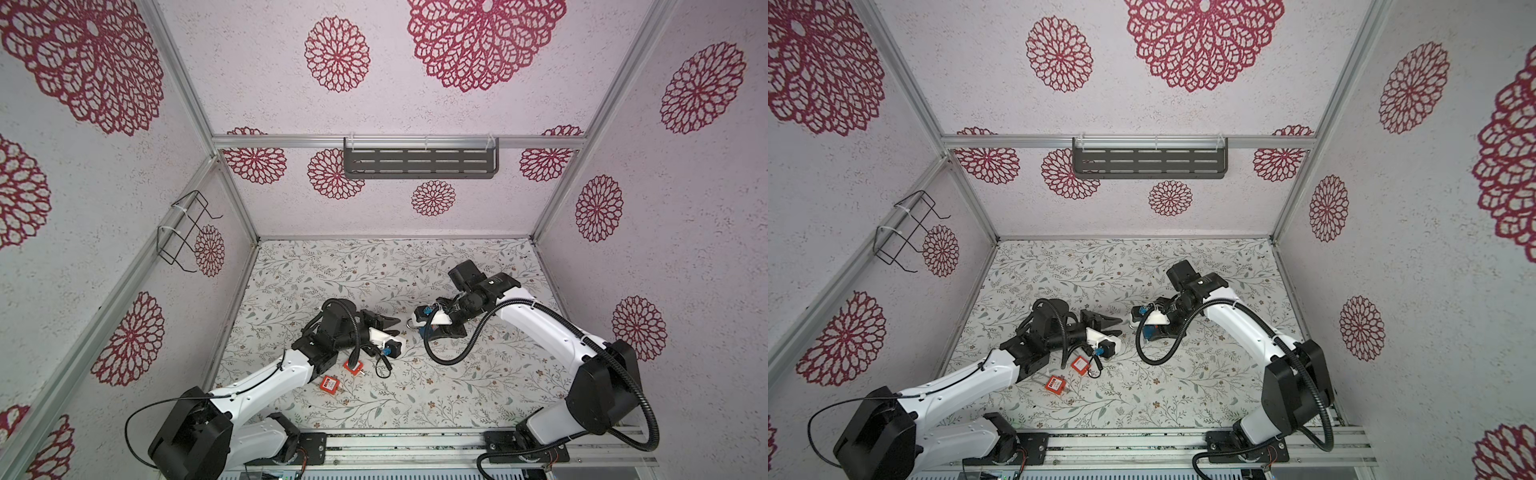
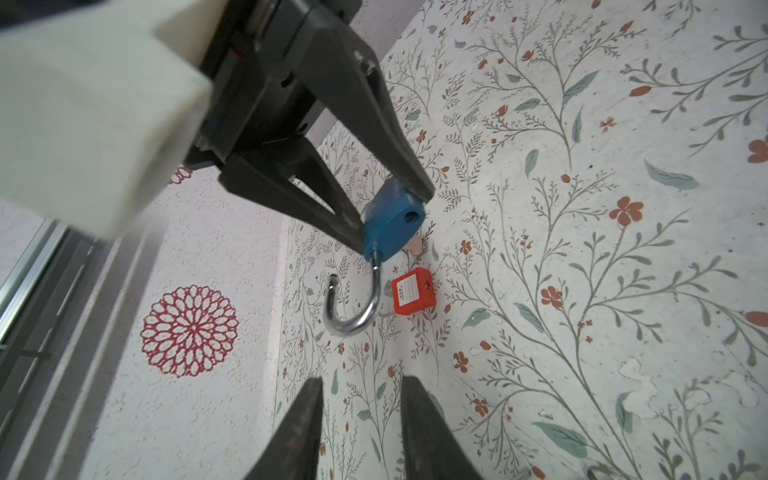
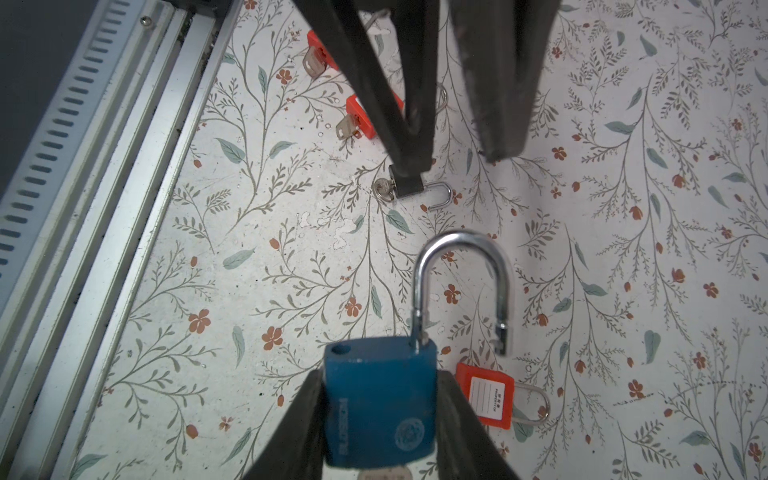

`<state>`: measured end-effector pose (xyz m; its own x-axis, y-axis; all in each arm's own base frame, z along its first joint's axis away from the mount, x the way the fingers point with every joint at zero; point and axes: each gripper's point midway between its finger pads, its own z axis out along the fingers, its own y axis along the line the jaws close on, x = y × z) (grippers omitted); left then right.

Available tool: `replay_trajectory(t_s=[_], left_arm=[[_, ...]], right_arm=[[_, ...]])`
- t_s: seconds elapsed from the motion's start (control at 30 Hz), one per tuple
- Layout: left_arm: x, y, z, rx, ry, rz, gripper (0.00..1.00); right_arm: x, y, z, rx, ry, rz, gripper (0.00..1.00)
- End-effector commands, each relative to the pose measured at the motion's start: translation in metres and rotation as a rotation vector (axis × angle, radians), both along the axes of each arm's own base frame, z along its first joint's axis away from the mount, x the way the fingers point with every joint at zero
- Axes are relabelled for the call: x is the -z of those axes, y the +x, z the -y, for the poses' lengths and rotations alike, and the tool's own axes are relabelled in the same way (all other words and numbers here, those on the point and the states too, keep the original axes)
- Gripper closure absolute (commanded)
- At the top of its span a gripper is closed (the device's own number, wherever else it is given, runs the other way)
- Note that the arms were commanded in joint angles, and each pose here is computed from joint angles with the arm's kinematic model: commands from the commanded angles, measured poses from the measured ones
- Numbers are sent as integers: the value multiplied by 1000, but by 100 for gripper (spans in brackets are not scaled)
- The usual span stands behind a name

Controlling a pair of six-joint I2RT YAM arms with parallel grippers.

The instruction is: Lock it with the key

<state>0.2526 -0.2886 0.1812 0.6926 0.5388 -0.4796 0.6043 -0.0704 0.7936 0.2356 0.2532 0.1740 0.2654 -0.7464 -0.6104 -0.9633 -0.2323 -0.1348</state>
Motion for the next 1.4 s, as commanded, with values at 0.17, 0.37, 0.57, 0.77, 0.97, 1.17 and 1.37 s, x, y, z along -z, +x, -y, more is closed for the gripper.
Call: replay_trajectory(t_s=[0.17,0.37,0.57,0.77,0.97,1.17,1.37], left_arm=[[-10,10,23,25,-12,106,68],[-18,13,31,23,-39,140,70],[-19,11,28,9,-52,129,71],[-20,3,20,-2,-71,114,65],[-18,-3,22,42,-31,119,56],[-16,-1,26,75,2,138,54],[-14,0,29,91,23,151,55]], right_arm=[[-26,-12,-3,-34,67,-10,67],[-25,-15,-2,-35,64,-25,68],[-26,-17,-1,-31,63,-32,68],[-28,-19,-2,-26,74,-46,68],[-29,-23,-3,-30,78,-68,69],[-27,-25,-2,-32,72,-87,69],[-28,-26,-3,-34,75,-96,69]])
